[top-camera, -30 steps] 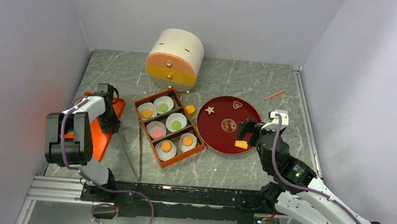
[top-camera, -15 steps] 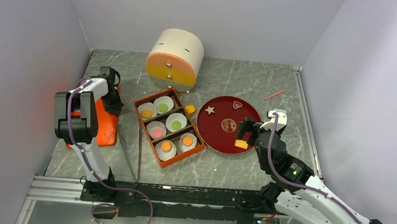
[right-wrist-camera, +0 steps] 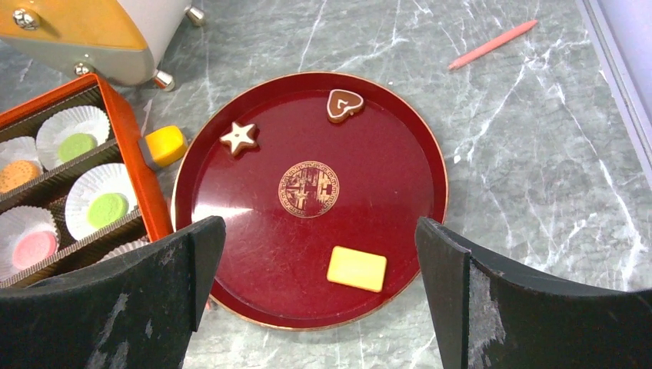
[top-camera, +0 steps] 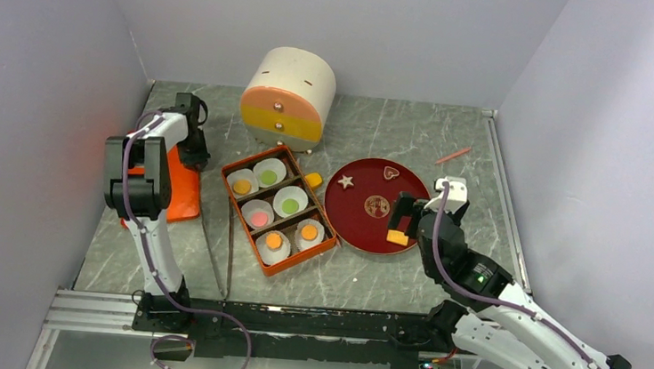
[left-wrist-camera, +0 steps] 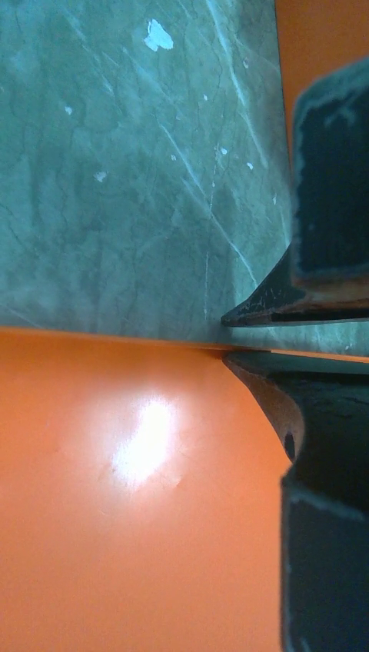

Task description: Pack the cookies

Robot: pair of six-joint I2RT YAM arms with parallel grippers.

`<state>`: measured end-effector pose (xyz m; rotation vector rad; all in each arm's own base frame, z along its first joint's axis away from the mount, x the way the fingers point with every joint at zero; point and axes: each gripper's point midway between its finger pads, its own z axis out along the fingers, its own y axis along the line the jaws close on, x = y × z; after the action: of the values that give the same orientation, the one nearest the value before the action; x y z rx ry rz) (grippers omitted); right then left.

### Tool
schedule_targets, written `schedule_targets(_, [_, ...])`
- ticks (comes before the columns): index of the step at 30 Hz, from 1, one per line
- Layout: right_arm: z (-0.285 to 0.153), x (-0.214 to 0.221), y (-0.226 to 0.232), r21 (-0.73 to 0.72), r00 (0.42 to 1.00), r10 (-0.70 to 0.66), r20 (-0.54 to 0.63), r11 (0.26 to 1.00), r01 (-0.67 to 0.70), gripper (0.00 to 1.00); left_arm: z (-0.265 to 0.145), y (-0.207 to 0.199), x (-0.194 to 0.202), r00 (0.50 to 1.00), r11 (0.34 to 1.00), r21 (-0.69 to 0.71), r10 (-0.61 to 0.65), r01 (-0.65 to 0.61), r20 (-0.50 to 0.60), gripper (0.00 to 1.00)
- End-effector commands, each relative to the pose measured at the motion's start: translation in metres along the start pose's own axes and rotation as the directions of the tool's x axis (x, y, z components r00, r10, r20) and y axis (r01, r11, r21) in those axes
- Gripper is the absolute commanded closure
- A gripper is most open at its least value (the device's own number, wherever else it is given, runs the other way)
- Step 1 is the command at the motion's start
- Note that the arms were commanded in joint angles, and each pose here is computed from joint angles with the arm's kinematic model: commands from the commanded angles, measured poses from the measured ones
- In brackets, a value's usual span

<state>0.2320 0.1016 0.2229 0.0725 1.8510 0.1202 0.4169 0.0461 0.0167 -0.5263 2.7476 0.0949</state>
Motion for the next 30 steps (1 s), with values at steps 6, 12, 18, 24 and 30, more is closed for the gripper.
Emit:
schedule_targets(6, [-0.006,-0.024,0.0,0.01,0.998,0.044,0.037,0.999,-0.045,0.0,0.053,0.009,0.031,0.988,0.992,-0.038,0.112,-0.117,-0.102,0.85])
schedule_targets(12, [-0.005,-0.022,0.004,-0.002,0.999,0.049,0.018,0.999,-0.049,0.0,0.024,0.009,-0.013,0.991,0.989,-0.068,0.136,-0.135,0.01,0.95])
schedule_targets(18, [-0.006,-0.026,0.005,-0.006,0.998,0.059,0.019,0.998,-0.058,0.0,-0.017,0.001,-0.059,0.965,0.972,-0.134,0.212,-0.193,0.151,0.95])
schedule_targets(24, [-0.006,-0.03,0.011,-0.018,0.997,0.073,0.006,0.997,-0.073,0.0,-0.032,-0.023,-0.088,0.942,0.977,-0.088,0.209,-0.193,0.264,0.95])
schedule_targets(30, [-0.007,-0.033,0.02,-0.057,0.998,0.058,-0.011,0.997,-0.058,0.0,-0.035,-0.046,-0.102,0.946,0.987,-0.001,0.151,-0.158,0.287,0.95])
